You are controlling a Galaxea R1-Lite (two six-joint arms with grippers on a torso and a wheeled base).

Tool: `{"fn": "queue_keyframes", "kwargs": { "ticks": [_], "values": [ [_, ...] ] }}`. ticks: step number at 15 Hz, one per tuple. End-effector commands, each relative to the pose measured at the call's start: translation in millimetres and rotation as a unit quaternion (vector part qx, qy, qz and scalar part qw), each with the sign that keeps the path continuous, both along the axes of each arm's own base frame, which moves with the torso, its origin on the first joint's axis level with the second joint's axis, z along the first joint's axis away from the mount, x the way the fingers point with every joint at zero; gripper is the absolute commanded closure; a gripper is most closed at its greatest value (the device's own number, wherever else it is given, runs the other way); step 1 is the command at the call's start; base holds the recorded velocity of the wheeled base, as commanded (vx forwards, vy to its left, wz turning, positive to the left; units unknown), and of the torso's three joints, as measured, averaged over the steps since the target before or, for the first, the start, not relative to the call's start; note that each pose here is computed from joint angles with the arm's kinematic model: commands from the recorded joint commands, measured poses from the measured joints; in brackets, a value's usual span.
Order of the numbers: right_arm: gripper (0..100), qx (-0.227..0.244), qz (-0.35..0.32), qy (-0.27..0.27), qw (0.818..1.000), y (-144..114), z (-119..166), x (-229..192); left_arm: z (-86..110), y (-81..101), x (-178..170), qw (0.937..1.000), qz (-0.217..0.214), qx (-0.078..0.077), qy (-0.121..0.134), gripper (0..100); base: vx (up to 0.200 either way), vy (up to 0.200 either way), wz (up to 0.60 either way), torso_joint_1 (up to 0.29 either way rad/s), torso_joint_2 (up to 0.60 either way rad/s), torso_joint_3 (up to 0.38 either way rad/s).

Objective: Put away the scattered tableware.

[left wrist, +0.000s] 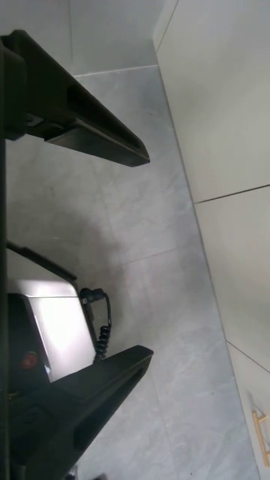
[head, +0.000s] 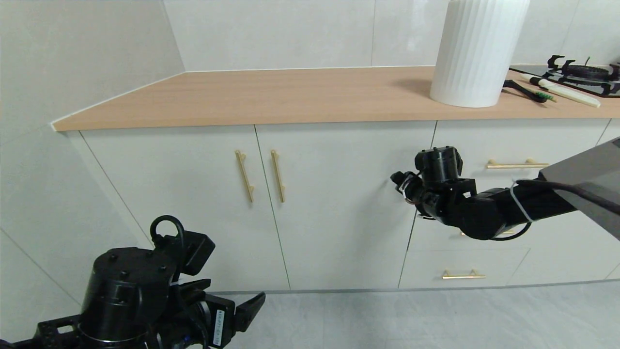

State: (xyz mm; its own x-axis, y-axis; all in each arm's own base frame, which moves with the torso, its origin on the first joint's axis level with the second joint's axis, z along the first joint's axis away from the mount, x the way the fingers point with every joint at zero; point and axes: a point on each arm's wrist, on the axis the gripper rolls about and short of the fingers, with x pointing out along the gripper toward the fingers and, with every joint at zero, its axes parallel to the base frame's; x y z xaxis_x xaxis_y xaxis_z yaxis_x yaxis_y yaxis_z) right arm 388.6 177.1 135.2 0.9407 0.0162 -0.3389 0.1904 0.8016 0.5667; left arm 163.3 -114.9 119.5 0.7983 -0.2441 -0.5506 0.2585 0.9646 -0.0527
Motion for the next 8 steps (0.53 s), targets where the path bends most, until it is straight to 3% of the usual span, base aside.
{"fn": "queue_keyframes", "kwargs": {
  "ticks": [1, 3, 5, 8],
  "values": [
    [0, 0.006, 0.033, -0.035, 0.999, -19, 54, -53, 5.6, 3.7, -3, 0.9999, 0.004, -0.009, -0.011, 0, 0.000, 0.000, 0.00, 0.000, 0.00, 0.000],
    [0, -0.051, 0.059, -0.044, 0.996, -35, 69, -100, 18.1, 13.6, -10, 0.9988, 0.014, -0.026, -0.038, 0, 0.000, 0.000, 0.00, 0.000, 0.00, 0.000],
    [0, -0.129, 0.081, -0.096, 0.984, -84, 88, -197, 45.9, 46.8, -27, 0.9907, 0.056, -0.043, -0.116, 0, 0.000, 0.000, 0.00, 0.000, 0.00, 0.000],
    [0, -0.208, 0.031, -0.189, 0.959, -144, 95, -295, 52.0, 84.6, -70, 0.9812, 0.114, -0.043, -0.150, 0, 0.000, 0.000, 0.00, 0.000, 0.00, 0.000]
  ]
}}
